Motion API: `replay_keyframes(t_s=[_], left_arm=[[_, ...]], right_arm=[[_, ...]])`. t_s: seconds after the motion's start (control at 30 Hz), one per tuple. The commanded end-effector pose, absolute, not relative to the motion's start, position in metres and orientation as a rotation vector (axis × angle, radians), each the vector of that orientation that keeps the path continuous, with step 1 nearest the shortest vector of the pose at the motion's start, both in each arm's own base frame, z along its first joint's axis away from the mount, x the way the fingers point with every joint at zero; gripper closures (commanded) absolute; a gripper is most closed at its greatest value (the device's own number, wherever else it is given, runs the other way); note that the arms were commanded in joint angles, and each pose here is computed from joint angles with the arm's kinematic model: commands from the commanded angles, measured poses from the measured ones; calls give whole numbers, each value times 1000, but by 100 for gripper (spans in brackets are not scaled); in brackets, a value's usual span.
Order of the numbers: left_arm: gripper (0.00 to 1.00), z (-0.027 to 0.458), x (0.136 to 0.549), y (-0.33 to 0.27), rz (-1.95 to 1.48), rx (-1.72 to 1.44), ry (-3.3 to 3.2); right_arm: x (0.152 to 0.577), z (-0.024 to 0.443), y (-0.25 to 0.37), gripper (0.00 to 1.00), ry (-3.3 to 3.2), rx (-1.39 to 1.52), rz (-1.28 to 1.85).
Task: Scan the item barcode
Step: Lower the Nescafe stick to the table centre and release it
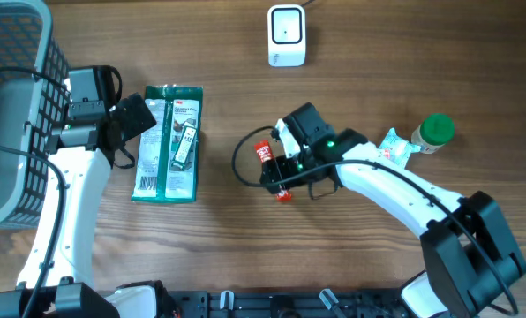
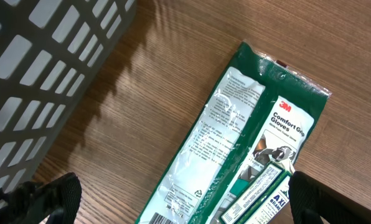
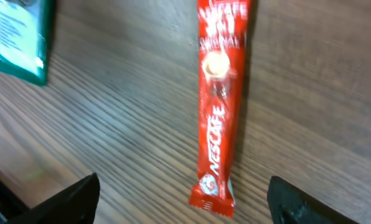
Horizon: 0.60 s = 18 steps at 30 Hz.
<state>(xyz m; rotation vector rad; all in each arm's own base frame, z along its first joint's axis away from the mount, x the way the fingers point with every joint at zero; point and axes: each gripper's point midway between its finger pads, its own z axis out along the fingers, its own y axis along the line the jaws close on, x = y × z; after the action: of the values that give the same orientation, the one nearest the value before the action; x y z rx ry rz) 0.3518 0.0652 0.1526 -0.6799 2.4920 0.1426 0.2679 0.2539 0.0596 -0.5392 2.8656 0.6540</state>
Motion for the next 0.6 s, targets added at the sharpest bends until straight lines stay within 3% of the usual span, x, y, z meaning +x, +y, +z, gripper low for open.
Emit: replay_keyframes(t_s=[0.0, 0.57], left_arm=[[0, 156, 353, 66, 136, -694, 2477], [0, 156, 353, 66, 136, -694, 2477]], right_arm=[[293, 107, 254, 13, 2756, -516, 590], [290, 109, 226, 2, 2805, -479, 386]])
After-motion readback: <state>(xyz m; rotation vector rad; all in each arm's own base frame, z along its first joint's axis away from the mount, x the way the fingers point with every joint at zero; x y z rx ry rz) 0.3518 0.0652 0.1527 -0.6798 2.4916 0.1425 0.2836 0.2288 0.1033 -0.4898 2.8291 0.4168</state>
